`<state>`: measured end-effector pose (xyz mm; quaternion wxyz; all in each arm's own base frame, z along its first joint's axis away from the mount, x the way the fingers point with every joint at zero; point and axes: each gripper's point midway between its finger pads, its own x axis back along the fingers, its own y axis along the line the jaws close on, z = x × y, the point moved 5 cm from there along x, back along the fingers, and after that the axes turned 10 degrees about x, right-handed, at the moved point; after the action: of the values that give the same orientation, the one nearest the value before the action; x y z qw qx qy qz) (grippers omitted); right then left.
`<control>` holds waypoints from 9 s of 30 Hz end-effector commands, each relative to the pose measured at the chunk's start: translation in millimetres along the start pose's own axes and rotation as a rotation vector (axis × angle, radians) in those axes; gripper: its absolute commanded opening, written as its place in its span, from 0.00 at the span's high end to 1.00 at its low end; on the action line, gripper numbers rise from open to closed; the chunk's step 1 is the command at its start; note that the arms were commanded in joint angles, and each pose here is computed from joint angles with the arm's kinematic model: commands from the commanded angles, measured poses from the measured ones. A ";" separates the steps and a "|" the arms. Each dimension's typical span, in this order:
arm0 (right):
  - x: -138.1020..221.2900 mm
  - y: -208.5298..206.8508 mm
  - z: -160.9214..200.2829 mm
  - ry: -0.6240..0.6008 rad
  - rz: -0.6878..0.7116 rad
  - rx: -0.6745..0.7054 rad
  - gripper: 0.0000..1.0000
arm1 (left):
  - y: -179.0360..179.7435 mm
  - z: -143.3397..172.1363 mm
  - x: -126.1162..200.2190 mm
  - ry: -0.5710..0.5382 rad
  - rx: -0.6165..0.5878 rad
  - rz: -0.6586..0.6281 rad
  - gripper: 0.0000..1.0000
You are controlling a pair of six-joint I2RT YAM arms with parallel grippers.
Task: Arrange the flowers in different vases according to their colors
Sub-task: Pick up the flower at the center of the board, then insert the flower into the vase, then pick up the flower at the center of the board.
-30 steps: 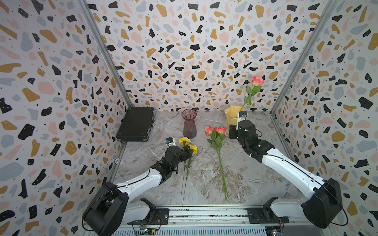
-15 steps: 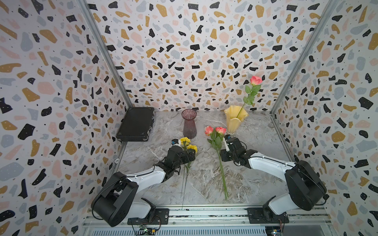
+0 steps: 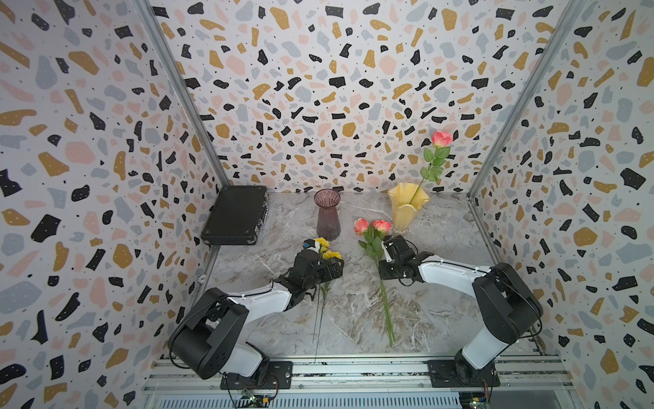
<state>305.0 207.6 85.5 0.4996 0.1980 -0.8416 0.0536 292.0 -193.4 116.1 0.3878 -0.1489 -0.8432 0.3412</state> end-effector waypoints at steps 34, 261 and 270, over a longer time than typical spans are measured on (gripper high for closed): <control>-15.2 -9.5 -12.4 -0.041 -0.026 -0.077 0.74 | -69.2 33.5 -3.0 0.056 -0.355 0.063 0.01; -17.5 1.9 -24.2 0.060 0.060 0.208 0.61 | -70.6 46.2 14.0 -0.096 -0.275 0.059 0.01; -31.2 0.5 -20.5 0.118 0.065 0.195 0.69 | -70.6 47.0 12.6 -0.092 -0.276 0.058 0.01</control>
<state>335.8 224.9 69.6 0.5104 0.2214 -0.8146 0.1639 241.7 -252.4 133.9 0.3336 -0.1995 -0.8945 0.2208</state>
